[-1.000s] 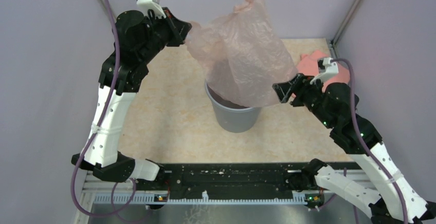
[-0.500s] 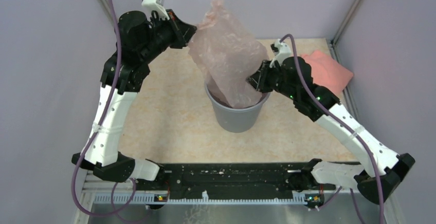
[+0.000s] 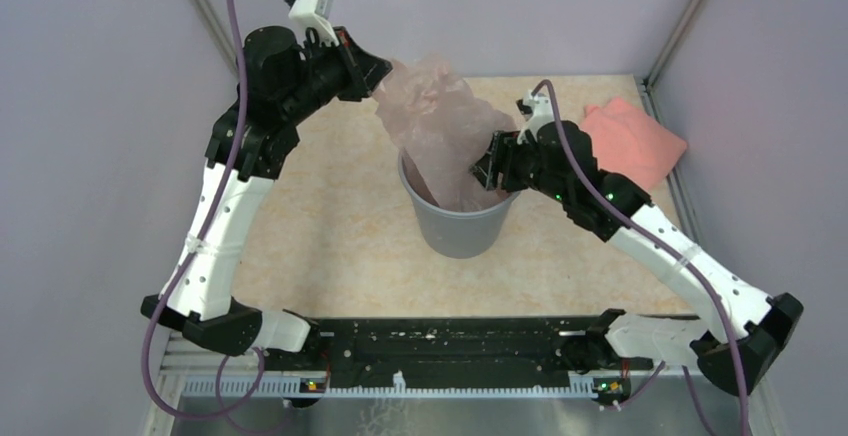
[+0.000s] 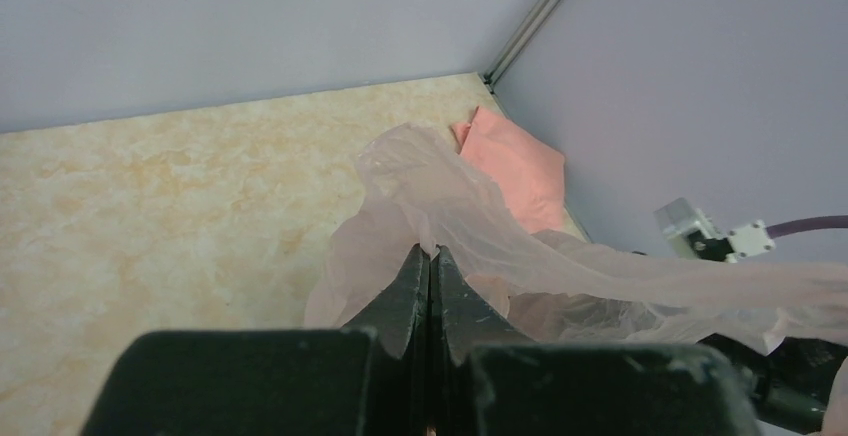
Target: Put the trash bags into the trash bin
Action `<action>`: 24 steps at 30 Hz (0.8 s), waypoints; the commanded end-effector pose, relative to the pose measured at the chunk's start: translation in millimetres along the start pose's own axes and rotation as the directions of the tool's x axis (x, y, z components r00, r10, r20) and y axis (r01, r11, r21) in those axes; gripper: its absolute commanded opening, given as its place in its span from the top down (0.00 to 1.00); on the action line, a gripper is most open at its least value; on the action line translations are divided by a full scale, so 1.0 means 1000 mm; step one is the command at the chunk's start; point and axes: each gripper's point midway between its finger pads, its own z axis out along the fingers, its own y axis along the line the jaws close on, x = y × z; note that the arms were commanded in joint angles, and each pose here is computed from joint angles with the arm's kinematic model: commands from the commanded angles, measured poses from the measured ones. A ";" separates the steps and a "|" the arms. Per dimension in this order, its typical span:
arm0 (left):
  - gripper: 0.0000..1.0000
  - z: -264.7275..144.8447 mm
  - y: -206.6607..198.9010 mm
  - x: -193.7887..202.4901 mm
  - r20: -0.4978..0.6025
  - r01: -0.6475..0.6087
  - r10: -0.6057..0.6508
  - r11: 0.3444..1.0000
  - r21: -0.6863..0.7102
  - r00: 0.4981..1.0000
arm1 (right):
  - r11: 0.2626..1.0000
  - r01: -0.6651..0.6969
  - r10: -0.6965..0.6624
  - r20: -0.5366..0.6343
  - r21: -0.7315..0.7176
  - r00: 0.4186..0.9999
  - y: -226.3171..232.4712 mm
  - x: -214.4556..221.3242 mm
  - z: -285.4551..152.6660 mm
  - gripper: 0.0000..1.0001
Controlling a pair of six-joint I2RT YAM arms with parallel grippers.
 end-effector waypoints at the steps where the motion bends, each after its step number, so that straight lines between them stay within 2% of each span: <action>1: 1.00 -0.008 -0.013 -0.019 0.071 -0.009 0.005 0.999 0.051 0.997 | 1.000 0.022 -0.020 0.115 -0.021 0.993 0.009 -0.032 -0.036 0.35; 5: 1.00 -0.005 -0.012 -0.017 0.067 -0.009 0.005 0.999 0.053 0.998 | 0.999 0.026 -0.021 0.123 -0.043 0.992 0.012 -0.035 -0.051 0.25; 9: 1.00 -0.003 -0.015 -0.014 0.056 -0.010 0.006 0.997 0.070 0.998 | 0.999 0.041 -0.036 0.157 -0.026 0.987 0.010 -0.044 -0.067 0.21; 16: 1.00 0.000 -0.011 -0.004 0.015 -0.017 0.016 0.998 0.067 1.000 | 0.989 0.112 -0.133 0.245 0.100 0.960 -0.005 -0.078 -0.086 0.20; 24: 1.00 0.008 -0.013 0.007 -0.025 -0.015 0.017 0.996 0.085 1.000 | 0.948 0.317 -0.298 0.332 -0.003 0.895 0.025 -0.101 -0.073 0.19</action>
